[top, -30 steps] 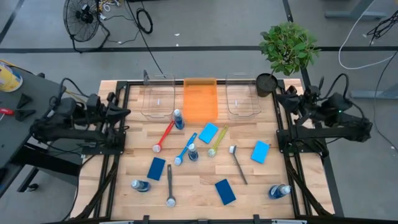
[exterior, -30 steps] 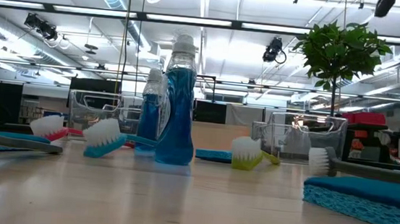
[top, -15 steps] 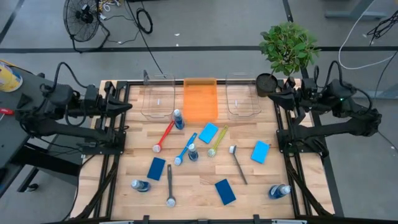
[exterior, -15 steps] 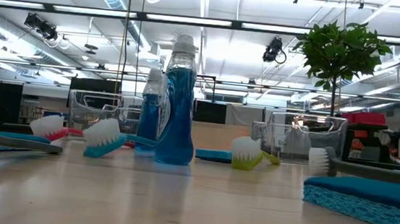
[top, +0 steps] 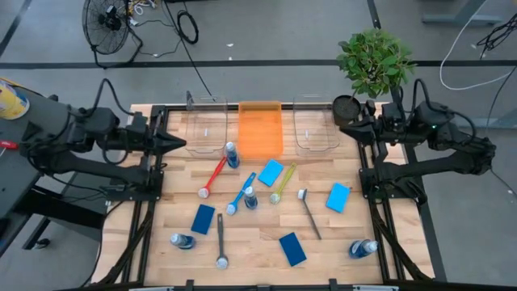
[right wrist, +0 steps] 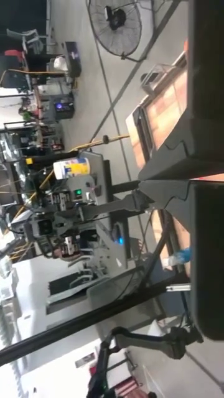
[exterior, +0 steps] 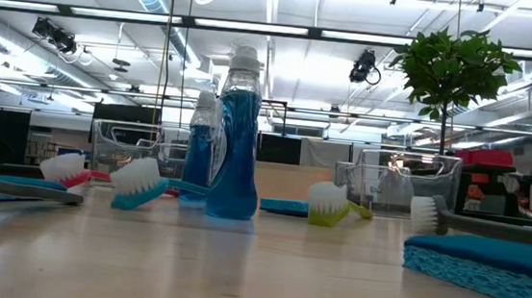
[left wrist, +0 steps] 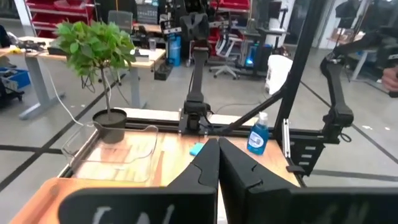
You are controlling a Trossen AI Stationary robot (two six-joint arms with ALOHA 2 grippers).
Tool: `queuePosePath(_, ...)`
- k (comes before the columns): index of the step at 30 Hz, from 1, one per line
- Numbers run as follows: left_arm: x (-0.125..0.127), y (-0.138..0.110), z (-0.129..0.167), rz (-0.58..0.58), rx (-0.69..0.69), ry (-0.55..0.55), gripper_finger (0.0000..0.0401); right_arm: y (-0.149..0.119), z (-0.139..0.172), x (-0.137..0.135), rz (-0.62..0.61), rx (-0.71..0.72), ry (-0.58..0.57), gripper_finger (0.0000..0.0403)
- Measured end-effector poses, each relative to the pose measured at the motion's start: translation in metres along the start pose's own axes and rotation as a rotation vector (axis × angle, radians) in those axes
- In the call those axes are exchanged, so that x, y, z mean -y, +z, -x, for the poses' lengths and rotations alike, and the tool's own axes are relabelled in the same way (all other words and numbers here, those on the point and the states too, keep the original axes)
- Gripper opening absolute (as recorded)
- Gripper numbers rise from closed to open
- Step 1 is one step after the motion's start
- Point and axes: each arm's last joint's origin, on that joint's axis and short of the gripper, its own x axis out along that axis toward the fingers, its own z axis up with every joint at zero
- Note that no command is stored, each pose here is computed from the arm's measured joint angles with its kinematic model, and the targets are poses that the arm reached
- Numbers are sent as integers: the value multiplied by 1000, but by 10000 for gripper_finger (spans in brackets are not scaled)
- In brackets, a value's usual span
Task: Pick & Place Kitchen Sink Supplies
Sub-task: Put the dish soap into the left transparent bin
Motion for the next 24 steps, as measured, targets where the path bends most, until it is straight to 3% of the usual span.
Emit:
queuePosePath(10,3,-5,-23,2,-75,-81,7,-3,0,1,5,-34,-7,0)
queuePosePath(19,11,-12,-46,19,-172,-319,4,-3,0,1,4,-33,-7,6)
queuePosePath(24,17,-16,-55,18,-206,-374,5,-3,0,1,1,-33,-7,5)
